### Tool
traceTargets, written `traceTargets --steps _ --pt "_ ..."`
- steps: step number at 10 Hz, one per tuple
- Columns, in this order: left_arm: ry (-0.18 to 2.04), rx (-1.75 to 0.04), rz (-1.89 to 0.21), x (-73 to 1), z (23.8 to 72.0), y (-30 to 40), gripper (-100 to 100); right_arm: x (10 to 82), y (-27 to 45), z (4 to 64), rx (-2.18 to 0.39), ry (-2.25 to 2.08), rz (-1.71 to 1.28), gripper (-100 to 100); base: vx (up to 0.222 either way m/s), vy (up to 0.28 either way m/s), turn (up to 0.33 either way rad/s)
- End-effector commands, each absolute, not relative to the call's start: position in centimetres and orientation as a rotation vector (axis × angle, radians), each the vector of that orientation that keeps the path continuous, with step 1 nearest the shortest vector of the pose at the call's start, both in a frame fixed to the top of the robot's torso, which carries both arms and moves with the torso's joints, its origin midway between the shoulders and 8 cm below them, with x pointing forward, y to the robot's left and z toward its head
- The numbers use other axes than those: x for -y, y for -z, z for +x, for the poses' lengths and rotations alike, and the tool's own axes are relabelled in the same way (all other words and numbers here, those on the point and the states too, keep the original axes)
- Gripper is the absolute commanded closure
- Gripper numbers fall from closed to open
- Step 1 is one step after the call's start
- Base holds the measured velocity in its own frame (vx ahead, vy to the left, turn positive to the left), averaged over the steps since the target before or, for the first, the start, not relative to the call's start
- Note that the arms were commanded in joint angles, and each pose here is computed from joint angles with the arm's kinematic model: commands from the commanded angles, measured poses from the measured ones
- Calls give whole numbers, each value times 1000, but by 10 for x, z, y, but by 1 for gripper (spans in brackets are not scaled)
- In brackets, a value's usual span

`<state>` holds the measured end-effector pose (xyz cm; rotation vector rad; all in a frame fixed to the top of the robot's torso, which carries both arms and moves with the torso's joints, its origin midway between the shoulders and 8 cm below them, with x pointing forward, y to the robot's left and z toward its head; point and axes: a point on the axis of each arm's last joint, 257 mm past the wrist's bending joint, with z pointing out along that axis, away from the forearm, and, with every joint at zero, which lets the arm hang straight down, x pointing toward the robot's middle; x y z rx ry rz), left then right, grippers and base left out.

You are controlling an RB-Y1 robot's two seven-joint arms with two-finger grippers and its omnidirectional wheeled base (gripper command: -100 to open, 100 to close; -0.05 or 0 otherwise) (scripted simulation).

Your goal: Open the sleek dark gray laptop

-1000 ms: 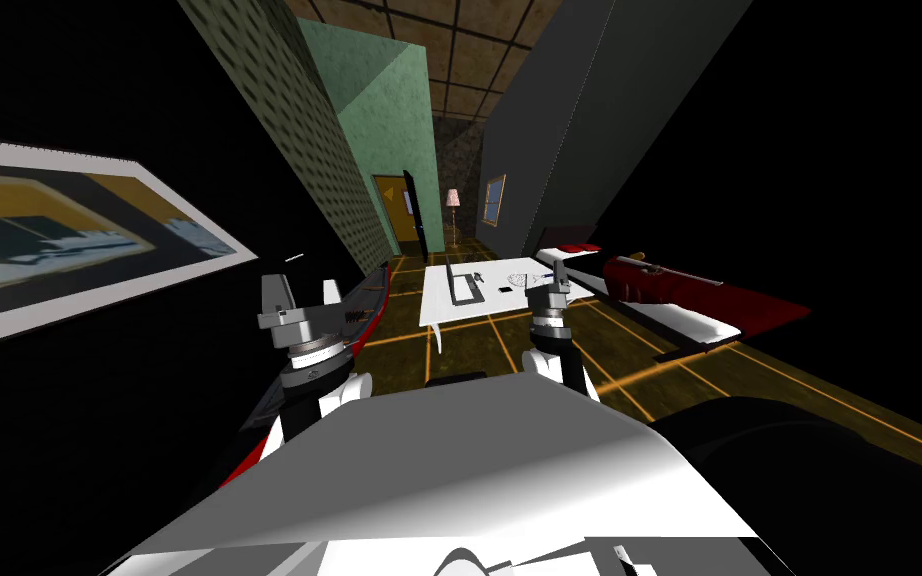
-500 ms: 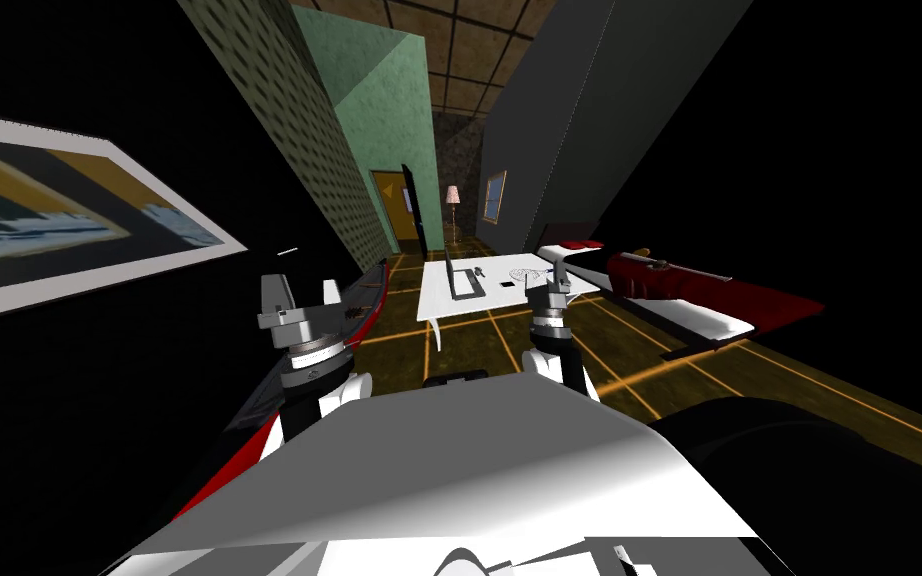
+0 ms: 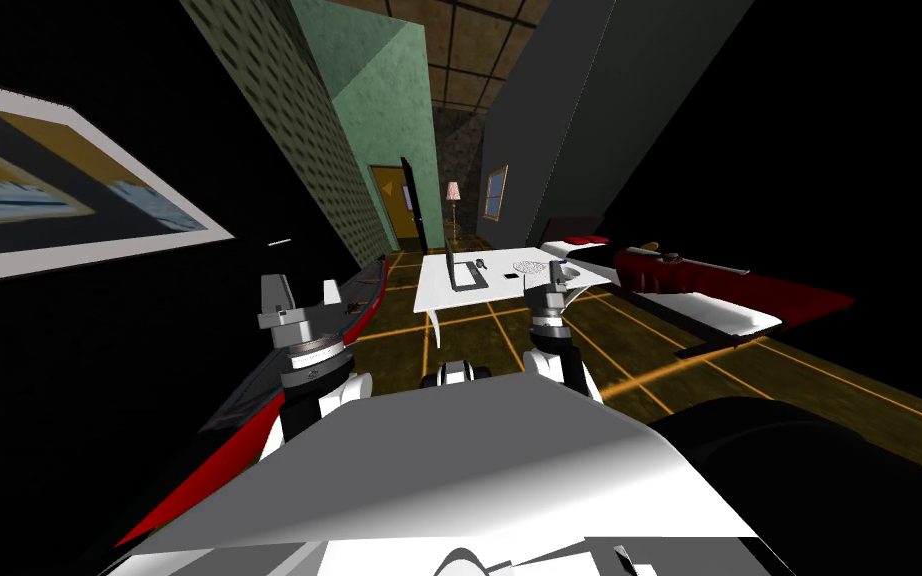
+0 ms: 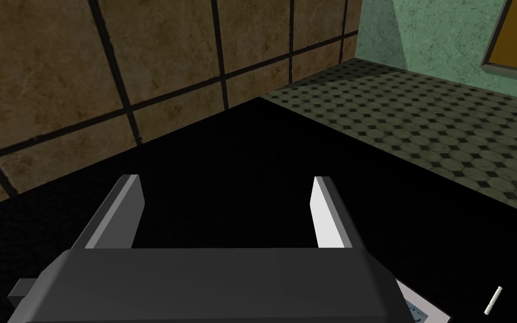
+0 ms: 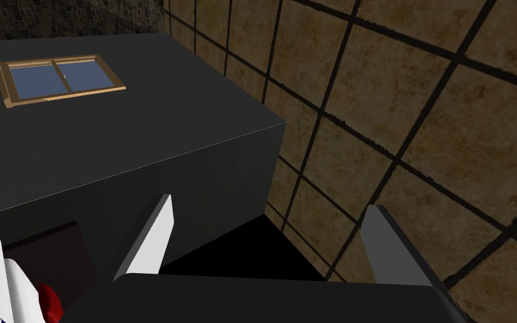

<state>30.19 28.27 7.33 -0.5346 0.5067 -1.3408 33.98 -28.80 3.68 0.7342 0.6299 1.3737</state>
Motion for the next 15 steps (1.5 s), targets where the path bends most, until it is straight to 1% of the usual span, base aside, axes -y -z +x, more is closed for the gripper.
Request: traceTargets --steps 1,8,15 --pt "1341 -507 -535 -283 302 -73 0 284 -27 346 -721 -1312 682 -100 15 51 20" --pt "1341 -507 -535 -283 302 -73 0 290 14 370 -977 -1003 501 -100 41 93 38" --pt "1341 -507 -535 -283 302 -73 0 322 60 394 -1207 -571 243 -100 52 122 50"
